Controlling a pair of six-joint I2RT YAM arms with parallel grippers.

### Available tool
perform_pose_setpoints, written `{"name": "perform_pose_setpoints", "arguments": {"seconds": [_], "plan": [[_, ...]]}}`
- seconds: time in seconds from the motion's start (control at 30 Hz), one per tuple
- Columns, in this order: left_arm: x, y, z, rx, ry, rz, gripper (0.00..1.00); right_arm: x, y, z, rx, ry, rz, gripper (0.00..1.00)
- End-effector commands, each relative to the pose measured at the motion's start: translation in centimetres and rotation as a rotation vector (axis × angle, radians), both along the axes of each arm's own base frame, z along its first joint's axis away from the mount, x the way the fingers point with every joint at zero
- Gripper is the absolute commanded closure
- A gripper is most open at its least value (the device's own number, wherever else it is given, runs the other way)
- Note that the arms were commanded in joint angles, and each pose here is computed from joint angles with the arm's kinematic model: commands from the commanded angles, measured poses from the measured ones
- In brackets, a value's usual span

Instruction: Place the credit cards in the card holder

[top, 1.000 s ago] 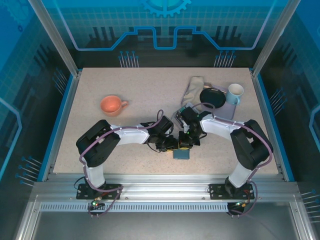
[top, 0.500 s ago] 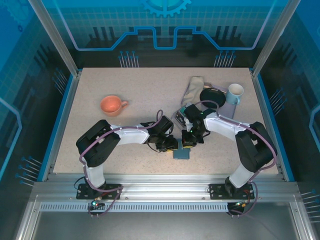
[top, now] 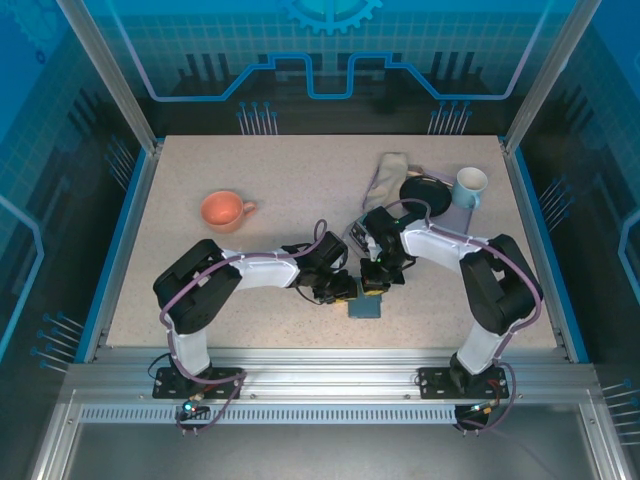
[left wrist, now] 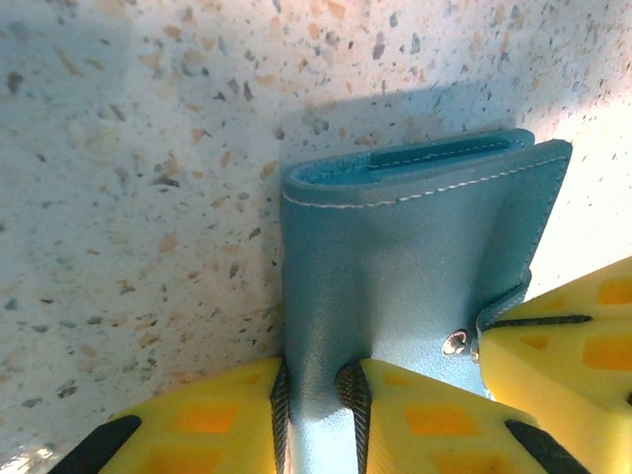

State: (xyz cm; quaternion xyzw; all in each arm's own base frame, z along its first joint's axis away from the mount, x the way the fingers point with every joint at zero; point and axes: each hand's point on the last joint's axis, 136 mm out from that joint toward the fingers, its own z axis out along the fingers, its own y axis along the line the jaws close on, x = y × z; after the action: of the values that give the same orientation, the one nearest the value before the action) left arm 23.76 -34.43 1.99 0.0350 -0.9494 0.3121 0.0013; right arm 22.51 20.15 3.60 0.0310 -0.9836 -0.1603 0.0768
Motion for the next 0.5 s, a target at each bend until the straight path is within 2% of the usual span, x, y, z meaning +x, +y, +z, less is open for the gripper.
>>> {"name": "perform_pose_setpoints", "arguments": {"seconds": [0.0, 0.47], "plan": [[-0.8, 0.1, -1.4, 0.023, 0.045, -0.003, 0.75, -0.4, -0.2, -0.2, -0.036, 0.026, 0.005, 1.0], [-0.8, 0.3, -1.6, 0.023, 0.05, 0.0, 0.75, -0.3, 1.8, 0.3, 0.013, 0.019, 0.029, 1.0]]}}
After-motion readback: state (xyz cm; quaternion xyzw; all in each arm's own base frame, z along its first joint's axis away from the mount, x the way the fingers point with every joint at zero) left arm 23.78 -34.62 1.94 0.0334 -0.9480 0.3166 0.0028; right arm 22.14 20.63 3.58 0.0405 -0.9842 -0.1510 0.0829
